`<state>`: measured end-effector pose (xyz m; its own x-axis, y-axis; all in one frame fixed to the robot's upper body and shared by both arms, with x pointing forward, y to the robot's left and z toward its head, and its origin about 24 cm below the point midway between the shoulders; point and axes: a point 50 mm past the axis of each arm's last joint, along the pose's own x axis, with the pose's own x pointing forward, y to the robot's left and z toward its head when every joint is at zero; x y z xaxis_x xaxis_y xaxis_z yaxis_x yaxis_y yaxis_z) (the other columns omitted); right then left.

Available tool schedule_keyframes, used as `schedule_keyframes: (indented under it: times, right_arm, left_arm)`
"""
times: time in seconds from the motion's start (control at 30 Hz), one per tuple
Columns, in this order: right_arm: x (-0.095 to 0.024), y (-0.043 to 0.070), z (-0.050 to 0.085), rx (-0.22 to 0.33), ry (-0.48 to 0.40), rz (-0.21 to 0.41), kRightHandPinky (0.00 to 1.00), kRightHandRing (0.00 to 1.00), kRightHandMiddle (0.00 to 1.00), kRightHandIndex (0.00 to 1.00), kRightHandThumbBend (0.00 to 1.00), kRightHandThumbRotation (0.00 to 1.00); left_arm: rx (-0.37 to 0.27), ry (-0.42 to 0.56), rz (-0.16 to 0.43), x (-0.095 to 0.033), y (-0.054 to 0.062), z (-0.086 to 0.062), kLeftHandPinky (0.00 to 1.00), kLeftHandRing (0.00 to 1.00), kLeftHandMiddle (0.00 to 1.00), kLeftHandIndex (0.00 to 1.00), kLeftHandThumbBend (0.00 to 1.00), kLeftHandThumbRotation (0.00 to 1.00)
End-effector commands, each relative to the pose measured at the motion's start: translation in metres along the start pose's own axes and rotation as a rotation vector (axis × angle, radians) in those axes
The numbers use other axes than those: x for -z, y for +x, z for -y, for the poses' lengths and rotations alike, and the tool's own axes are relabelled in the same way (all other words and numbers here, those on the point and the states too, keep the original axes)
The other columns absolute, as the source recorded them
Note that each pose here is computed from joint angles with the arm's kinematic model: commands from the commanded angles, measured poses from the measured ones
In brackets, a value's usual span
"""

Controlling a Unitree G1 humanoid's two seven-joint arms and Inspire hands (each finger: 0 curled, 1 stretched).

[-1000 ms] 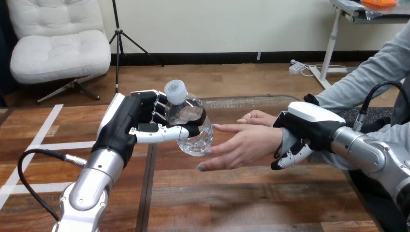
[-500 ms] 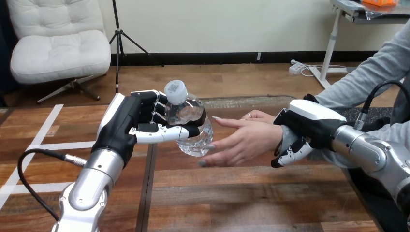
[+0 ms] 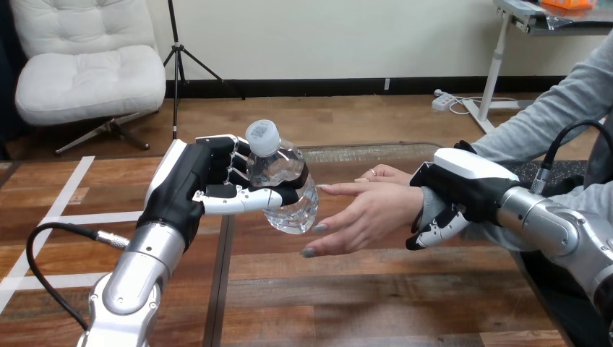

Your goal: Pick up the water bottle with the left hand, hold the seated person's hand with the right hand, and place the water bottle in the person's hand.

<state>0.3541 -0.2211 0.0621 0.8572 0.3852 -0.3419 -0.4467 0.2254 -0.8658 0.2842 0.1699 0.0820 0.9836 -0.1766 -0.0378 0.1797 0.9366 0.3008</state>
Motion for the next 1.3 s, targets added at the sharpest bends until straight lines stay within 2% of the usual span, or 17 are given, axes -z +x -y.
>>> schedule_keyframes:
  times: [0.0,1.27]
  right_arm:
    - [-0.0124,0.0026,0.0336,0.108,-0.009,0.053,0.23,0.27,0.31,0.32,0.73,0.00]
    - [-0.0133,0.0028,0.0324,0.108,-0.006,0.063,0.23,0.26,0.31,0.31,0.73,0.00]
  left_arm:
    - [-0.030,-0.002,0.117,-0.0282,0.0093,-0.0096,0.29,0.35,0.40,0.41,0.65,0.00]
    - [-0.017,0.027,0.132,-0.0307,0.0122,-0.0029,0.30,0.36,0.40,0.41,0.67,0.00]
